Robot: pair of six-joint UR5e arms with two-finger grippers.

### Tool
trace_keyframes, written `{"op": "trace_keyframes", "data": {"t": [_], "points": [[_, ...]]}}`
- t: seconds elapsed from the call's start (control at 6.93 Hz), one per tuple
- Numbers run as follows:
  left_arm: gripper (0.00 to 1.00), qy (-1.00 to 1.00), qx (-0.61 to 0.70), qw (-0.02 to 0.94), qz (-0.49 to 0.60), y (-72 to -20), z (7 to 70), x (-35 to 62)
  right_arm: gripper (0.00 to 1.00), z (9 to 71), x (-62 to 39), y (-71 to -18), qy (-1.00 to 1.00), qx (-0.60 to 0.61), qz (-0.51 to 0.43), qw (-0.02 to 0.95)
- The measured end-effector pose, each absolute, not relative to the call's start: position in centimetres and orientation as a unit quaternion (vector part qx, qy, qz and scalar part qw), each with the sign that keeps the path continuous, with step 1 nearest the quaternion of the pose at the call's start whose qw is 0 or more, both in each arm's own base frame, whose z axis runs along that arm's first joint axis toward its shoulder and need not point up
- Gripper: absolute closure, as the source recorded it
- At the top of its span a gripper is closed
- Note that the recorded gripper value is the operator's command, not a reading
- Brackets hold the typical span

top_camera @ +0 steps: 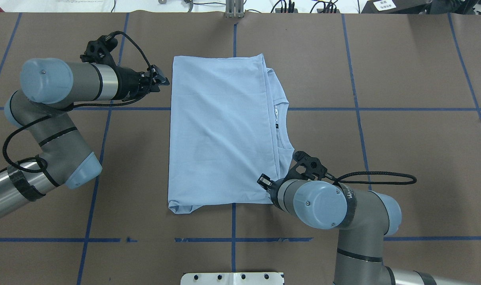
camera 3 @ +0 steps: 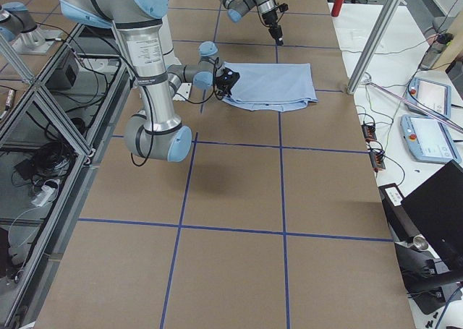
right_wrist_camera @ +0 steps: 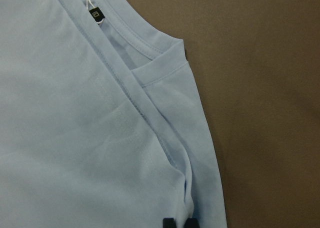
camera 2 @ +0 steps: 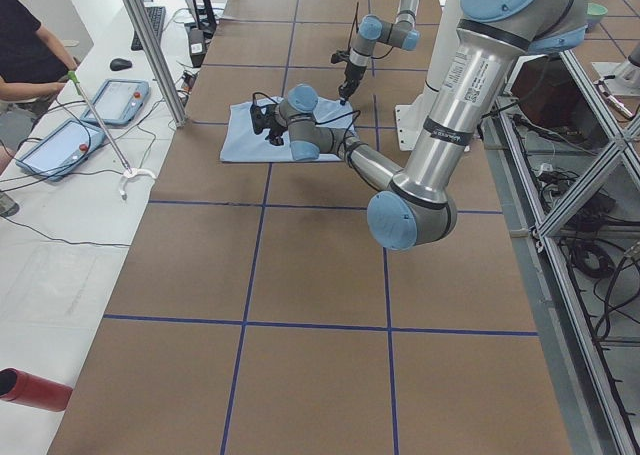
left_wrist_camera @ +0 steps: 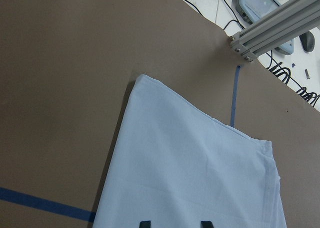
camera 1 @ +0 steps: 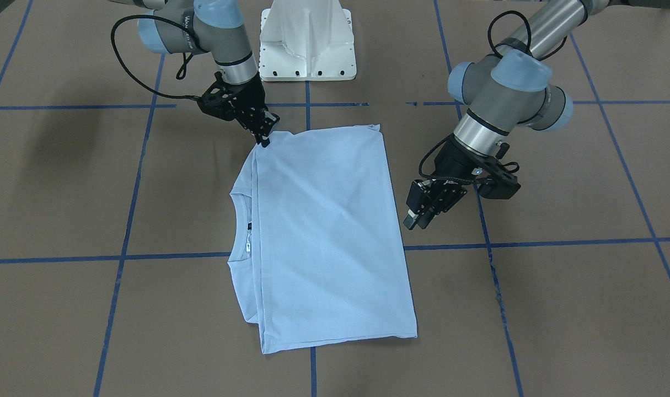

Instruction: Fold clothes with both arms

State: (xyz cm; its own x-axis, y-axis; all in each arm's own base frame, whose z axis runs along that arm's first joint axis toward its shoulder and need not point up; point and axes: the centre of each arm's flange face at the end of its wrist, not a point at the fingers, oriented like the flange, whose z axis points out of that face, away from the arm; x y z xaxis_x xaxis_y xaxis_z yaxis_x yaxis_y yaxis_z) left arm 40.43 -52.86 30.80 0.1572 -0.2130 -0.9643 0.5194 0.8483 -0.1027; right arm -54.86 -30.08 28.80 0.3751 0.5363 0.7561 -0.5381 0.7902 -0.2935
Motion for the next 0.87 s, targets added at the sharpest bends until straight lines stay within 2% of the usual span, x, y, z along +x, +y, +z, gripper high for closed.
{"op": "trace_keyframes", "data": {"t": [0.43,0.58,0.72,0.87], "points": [[0.56,0.601,0.128,0.75,-0.245,-52.8,30.9,40.4,0.44,29.6,-55.7,-30.4,-0.435,0.005,0.328,0.838],[0.56,0.6,0.128,0.751,-0.245,-52.8,31.0,40.4,0.61,29.8,-56.5,-30.5,-0.431,0.005,0.329,0.84],[0.56,0.6,0.128,0.751,-0.245,-52.8,31.1,40.4,1.0,29.7,-56.8,-30.6,-0.43,0.005,0.329,0.841],[0.56,0.599,0.128,0.751,-0.245,-52.8,31.1,40.4,1.0,29.6,-56.9,-30.7,-0.43,0.005,0.33,0.841]]}}
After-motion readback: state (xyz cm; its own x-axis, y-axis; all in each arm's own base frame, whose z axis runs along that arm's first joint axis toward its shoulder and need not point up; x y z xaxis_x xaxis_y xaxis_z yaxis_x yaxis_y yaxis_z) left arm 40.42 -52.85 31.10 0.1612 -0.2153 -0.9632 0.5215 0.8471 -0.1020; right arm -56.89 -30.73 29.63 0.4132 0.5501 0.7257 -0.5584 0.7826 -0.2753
